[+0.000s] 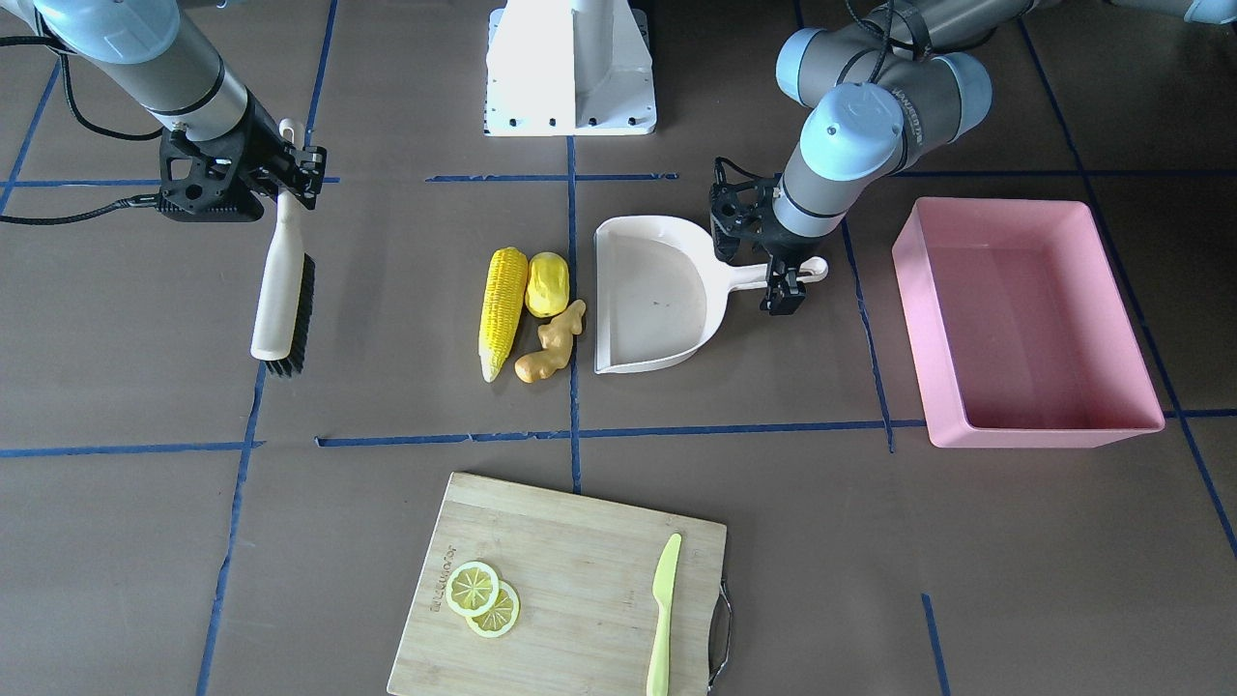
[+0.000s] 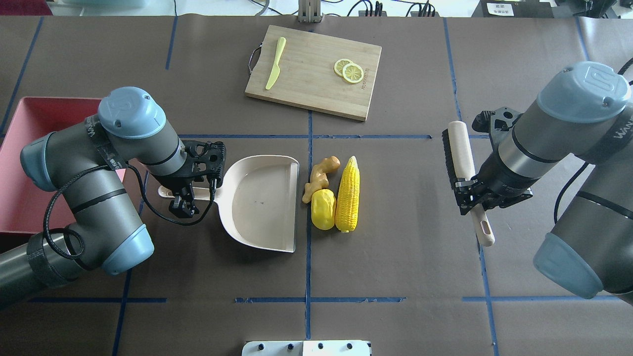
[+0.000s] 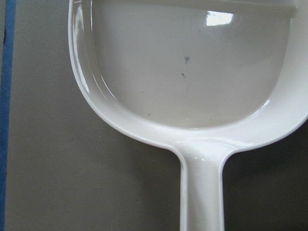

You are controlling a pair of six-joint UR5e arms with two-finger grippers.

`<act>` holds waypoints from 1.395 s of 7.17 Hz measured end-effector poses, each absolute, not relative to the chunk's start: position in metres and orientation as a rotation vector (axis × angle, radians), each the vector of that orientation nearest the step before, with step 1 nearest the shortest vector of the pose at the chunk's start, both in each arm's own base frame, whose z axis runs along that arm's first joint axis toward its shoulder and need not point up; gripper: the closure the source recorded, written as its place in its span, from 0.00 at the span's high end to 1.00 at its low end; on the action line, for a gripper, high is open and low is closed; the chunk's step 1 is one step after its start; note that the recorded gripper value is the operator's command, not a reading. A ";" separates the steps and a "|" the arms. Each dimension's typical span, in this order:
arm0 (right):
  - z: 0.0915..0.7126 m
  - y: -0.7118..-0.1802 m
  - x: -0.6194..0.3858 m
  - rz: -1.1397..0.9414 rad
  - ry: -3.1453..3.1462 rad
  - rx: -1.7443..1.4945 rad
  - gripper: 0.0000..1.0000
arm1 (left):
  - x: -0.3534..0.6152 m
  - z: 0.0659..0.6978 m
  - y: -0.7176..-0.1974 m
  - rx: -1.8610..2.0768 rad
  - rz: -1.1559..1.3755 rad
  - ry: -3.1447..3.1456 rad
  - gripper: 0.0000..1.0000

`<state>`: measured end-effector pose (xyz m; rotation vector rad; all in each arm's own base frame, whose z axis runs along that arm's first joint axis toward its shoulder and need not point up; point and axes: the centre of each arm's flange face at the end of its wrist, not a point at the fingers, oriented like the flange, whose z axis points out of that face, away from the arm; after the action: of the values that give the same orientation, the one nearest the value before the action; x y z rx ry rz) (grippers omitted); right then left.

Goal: Sweep and dump trash into bin
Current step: 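Carry the brush with the right gripper toward the corn, potato and ginger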

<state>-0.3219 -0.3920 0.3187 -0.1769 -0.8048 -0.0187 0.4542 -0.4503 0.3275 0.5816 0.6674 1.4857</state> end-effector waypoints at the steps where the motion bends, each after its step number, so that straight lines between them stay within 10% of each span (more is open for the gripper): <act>1: 0.318 -0.390 -0.326 -0.026 -0.805 -0.180 0.00 | 0.453 0.330 -0.454 0.588 1.473 0.624 0.07; 10: 0.284 -0.369 -0.370 -0.038 -0.789 -0.219 0.00 | 0.441 0.312 -0.447 0.500 1.404 0.570 0.00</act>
<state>-0.3703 -0.3688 0.2844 -0.2194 -0.7886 -0.0381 0.4413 -0.4468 0.3119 0.4999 0.5702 1.4036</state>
